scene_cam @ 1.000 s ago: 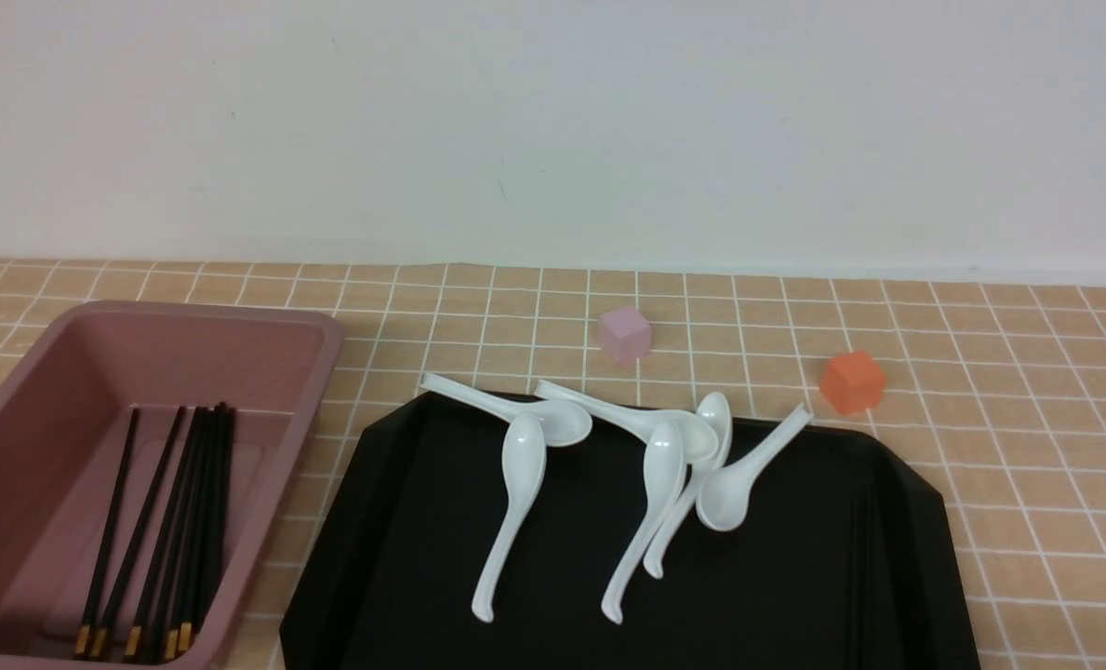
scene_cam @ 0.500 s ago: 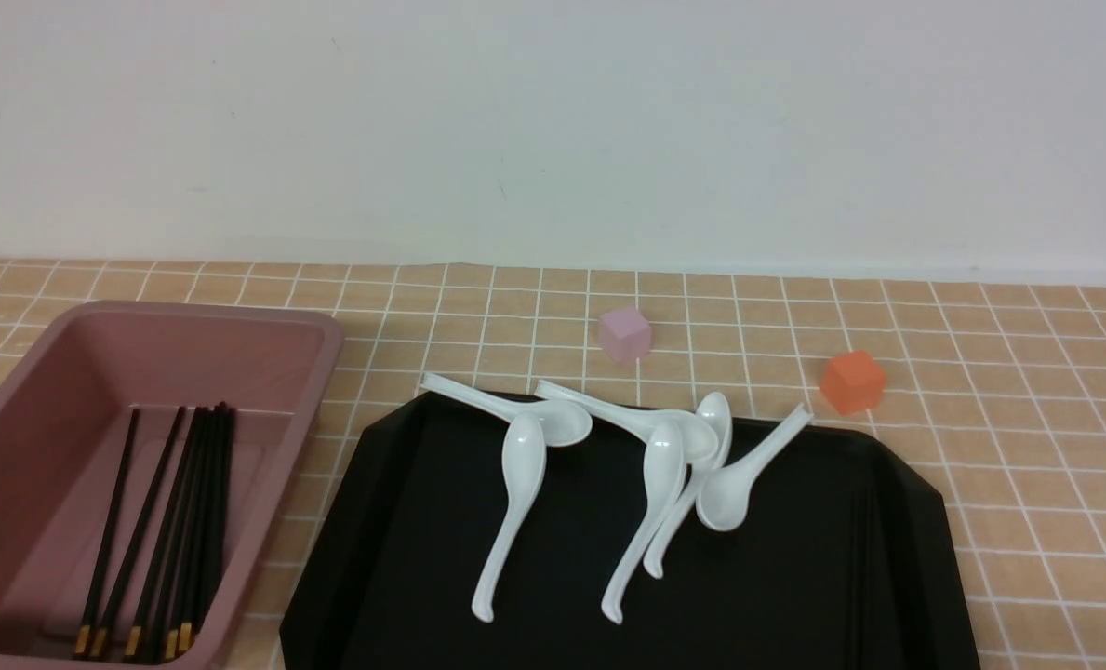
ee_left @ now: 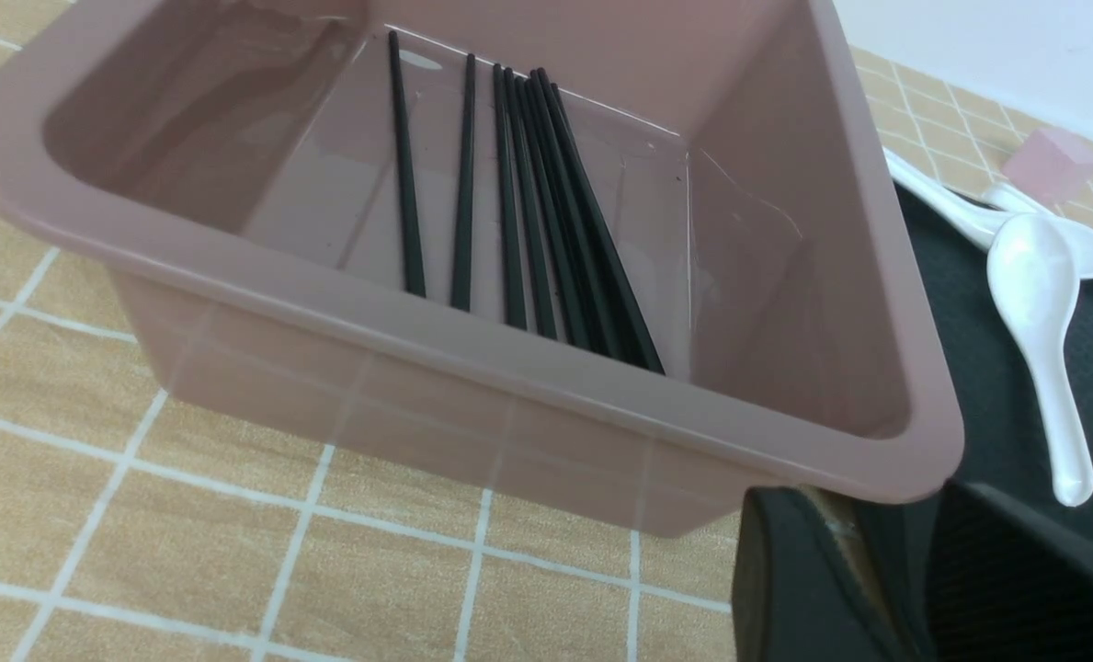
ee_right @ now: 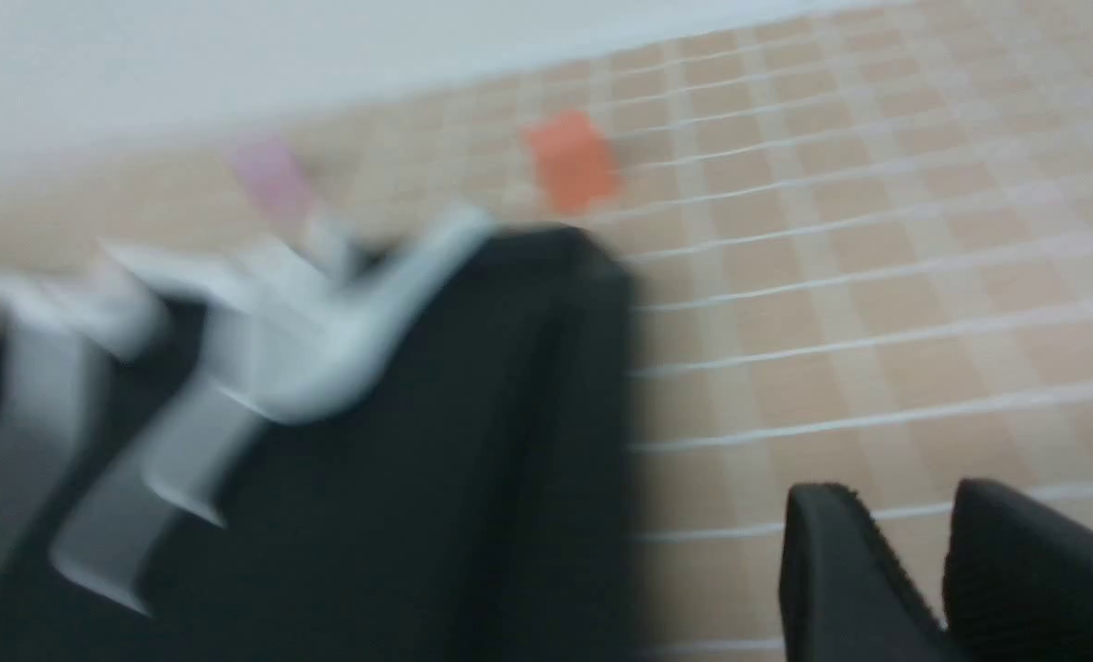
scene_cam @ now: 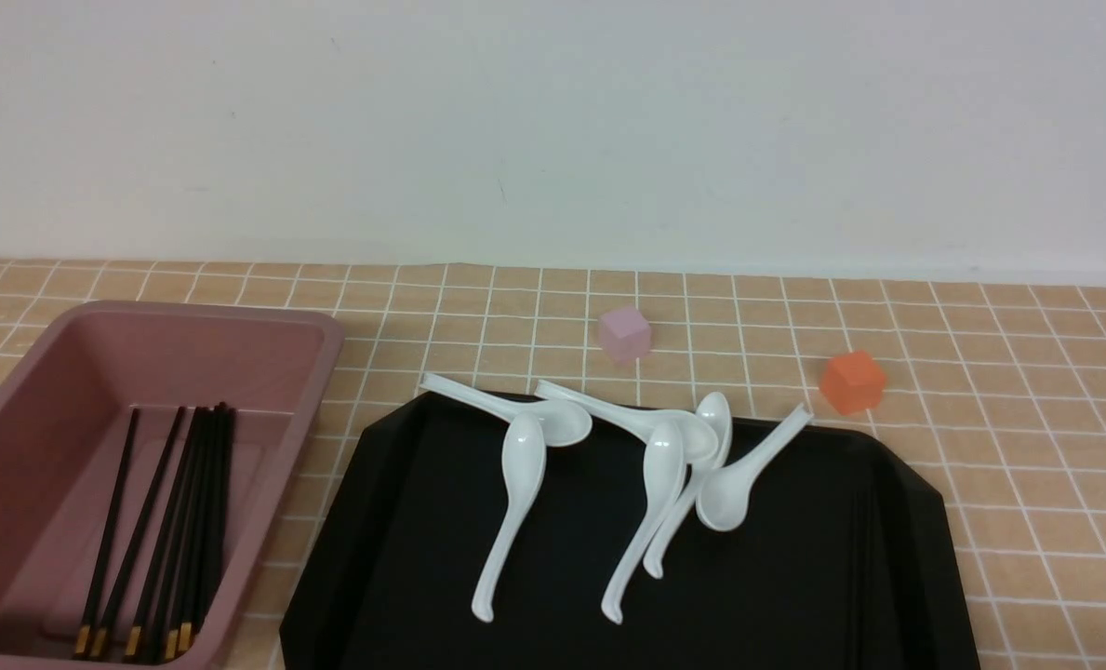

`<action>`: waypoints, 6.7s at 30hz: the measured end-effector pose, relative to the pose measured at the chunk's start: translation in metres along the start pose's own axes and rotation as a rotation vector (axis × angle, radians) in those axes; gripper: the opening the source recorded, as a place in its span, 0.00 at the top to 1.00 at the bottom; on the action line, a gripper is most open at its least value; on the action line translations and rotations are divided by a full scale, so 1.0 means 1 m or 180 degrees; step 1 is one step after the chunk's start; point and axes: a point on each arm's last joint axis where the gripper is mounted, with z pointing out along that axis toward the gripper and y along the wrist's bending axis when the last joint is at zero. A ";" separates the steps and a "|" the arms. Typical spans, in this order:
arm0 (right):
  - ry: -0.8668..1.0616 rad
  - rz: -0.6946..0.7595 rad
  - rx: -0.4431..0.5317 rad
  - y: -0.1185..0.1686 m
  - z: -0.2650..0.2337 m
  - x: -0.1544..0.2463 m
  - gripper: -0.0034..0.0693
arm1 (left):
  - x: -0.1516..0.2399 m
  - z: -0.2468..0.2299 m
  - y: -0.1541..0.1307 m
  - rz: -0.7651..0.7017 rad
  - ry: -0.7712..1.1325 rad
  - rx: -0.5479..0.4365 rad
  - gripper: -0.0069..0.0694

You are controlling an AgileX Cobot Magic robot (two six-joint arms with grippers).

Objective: On brown tablecloth take chopsticks from black tray and put them in box.

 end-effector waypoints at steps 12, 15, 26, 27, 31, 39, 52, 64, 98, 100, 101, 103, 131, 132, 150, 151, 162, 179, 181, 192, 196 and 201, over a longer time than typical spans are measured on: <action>-0.0018 0.1670 -0.0425 0.011 -0.001 -0.003 0.66 | 0.000 0.000 0.000 0.0000 0.0000 0.0000 0.60; 0.0019 0.1501 -0.0408 0.011 -0.001 -0.002 0.68 | 0.000 0.000 0.000 0.0000 0.0000 0.0000 0.60; 0.1172 0.0146 0.0117 0.059 0.006 -0.097 0.95 | 0.000 0.000 0.000 0.0000 0.0000 0.0000 0.60; 0.1362 0.0145 0.0175 0.061 0.011 -0.099 0.95 | 0.000 0.000 0.000 0.0000 0.0000 0.0000 0.60; 0.2749 0.0295 0.0268 0.071 0.053 -0.093 0.93 | 0.000 0.000 0.000 0.0000 0.0000 0.0000 0.60; 0.3659 0.0302 -0.0259 0.108 0.110 -0.040 0.86 | 0.000 0.000 0.000 0.0000 0.0000 0.0000 0.60; 0.3607 -0.0182 0.1047 0.112 0.167 0.012 0.61 | 0.000 0.000 0.000 0.0000 0.0000 0.0000 0.60; 0.3596 -0.0181 0.1148 0.106 0.189 0.035 0.52 | 0.000 0.000 0.000 0.0000 0.0003 -0.0001 0.60; 0.2613 0.0456 -0.0539 0.188 0.125 -0.105 0.78 | 0.000 0.000 0.000 0.0000 0.0003 -0.0001 0.60; 0.2466 0.0354 -0.0978 0.213 0.126 -0.126 0.78 | 0.000 0.000 0.000 0.0000 0.0003 -0.0001 0.60; 0.2445 0.0263 -0.1123 0.222 0.127 -0.129 0.78 | 0.000 0.000 0.000 0.0000 0.0003 -0.0001 0.60; 0.2400 0.0120 -0.1592 0.256 0.134 -0.138 0.78 | 0.000 0.000 0.000 0.0000 0.0003 -0.0001 0.60; 0.3051 -0.0661 -0.2498 0.429 0.287 0.087 0.53 | 0.000 0.000 0.000 0.0000 0.0003 -0.0001 0.60; 0.3069 -0.0714 -0.2507 0.430 0.285 0.083 0.52 | 0.000 0.000 0.000 0.0000 0.0003 -0.0001 0.60; 0.2298 -0.2159 -0.1978 0.360 0.150 -0.194 0.97 | 0.000 0.000 0.000 0.0000 0.0000 0.0000 0.60; 0.2171 -0.2178 -0.1889 0.350 0.134 -0.209 0.97 | 0.000 0.000 0.000 0.0000 0.0000 0.0000 0.60; 0.0960 -0.1989 -0.1893 0.204 -0.014 -0.217 0.96 | 0.000 0.000 0.000 0.0000 0.0000 0.0000 0.60; -0.0836 -0.1416 -0.2348 0.069 -0.066 -0.107 0.95 | 0.000 0.000 0.000 0.0000 0.0000 0.0000 0.60; -0.0901 -0.1391 -0.2366 0.065 -0.068 -0.103 0.95 | 0.000 0.000 0.000 0.0004 0.0007 -0.0004 0.60; -0.0798 -0.1540 -0.2287 0.065 -0.060 -0.096 0.93 | 0.000 0.000 0.000 0.0004 0.0007 -0.0004 0.60; -0.0780 -0.1534 -0.2283 0.064 -0.060 -0.095 0.93 | 0.000 0.000 0.000 0.0004 0.0007 -0.0004 0.60; -0.0645 -0.1554 -0.2255 0.066 -0.056 -0.092 0.92 | 0.000 0.000 0.000 0.0004 0.0007 -0.0004 0.60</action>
